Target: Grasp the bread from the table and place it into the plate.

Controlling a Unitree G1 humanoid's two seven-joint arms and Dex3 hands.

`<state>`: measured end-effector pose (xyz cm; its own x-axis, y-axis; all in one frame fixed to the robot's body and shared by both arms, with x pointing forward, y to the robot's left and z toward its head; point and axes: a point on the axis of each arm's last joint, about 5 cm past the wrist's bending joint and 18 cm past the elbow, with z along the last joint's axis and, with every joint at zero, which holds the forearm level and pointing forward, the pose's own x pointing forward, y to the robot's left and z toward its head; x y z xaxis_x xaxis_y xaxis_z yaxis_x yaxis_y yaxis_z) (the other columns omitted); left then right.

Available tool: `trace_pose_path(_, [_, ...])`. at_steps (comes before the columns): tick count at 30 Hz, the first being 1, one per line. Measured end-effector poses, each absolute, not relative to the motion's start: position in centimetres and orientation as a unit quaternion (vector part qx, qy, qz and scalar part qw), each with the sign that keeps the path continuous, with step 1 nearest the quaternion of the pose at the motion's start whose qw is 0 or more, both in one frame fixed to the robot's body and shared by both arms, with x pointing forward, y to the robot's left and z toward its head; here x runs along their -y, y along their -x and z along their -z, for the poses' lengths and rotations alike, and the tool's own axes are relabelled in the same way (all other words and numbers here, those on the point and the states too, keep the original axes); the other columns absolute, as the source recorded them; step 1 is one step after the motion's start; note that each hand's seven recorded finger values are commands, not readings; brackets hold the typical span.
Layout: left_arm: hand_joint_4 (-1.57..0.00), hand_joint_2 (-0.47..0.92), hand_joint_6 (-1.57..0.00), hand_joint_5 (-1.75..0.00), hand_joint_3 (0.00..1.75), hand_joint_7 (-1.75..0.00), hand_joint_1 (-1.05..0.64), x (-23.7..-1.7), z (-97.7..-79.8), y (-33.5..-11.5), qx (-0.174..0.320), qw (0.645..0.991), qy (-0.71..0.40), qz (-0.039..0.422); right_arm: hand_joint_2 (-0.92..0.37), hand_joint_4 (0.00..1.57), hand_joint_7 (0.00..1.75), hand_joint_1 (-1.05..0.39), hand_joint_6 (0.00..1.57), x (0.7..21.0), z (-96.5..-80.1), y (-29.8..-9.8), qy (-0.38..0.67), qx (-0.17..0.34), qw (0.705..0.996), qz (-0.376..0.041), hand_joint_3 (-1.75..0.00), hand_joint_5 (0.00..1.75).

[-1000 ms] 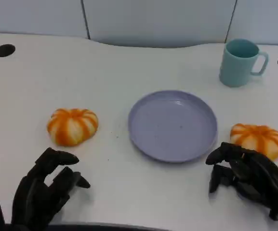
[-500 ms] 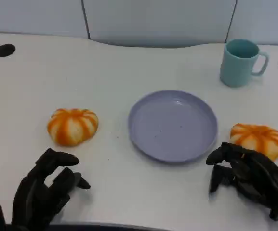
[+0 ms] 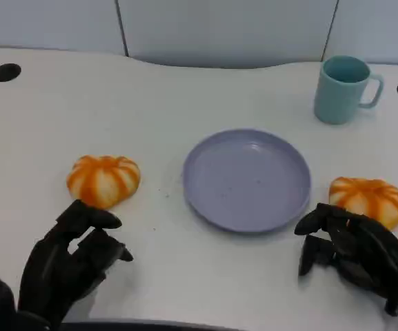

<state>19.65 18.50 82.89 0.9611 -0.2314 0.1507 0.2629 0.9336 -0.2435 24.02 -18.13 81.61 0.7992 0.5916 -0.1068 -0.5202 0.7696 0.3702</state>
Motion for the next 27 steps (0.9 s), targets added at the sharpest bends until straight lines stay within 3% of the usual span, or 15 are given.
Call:
trace_pose_path(7, [-0.26,0.90,-0.24,-1.72,0.07,-1.43,-0.56,-18.9,-85.6,-20.7,0.103,0.985,0.026,0.135,-0.92,0.60,1.02,-0.52,0.73,18.1,-81.6,-24.0,-0.160,-0.107,0.935,-0.297,-0.12,1.56])
trace_pose_path(12, [-0.18,0.91,-0.22,-1.60,0.05,-1.28,-0.58,-19.0,-86.8,-21.4,0.119,0.980,-0.080,0.140,-0.92,0.61,1.03,-0.51,0.73,18.1,-81.5,-23.9,-0.161,-0.106,0.935,-0.297,-0.11,1.56])
trace_pose_path(21, [-0.07,0.92,-0.19,-1.59,0.01,-1.03,-0.69,-19.4,-89.8,-23.7,0.176,0.922,-0.322,0.124,-0.92,0.60,1.04,-0.53,0.73,18.0,-81.6,-24.0,-0.159,-0.107,0.935,-0.298,-0.10,1.56])
trace_pose_path(27, [0.00,0.92,-0.14,-1.16,0.03,-0.77,-0.74,-19.8,-91.7,-25.1,0.198,0.865,-0.448,0.108,-0.92,0.61,1.02,-0.52,0.74,17.9,-81.6,-24.0,-0.159,-0.107,0.935,-0.297,-0.06,1.57])
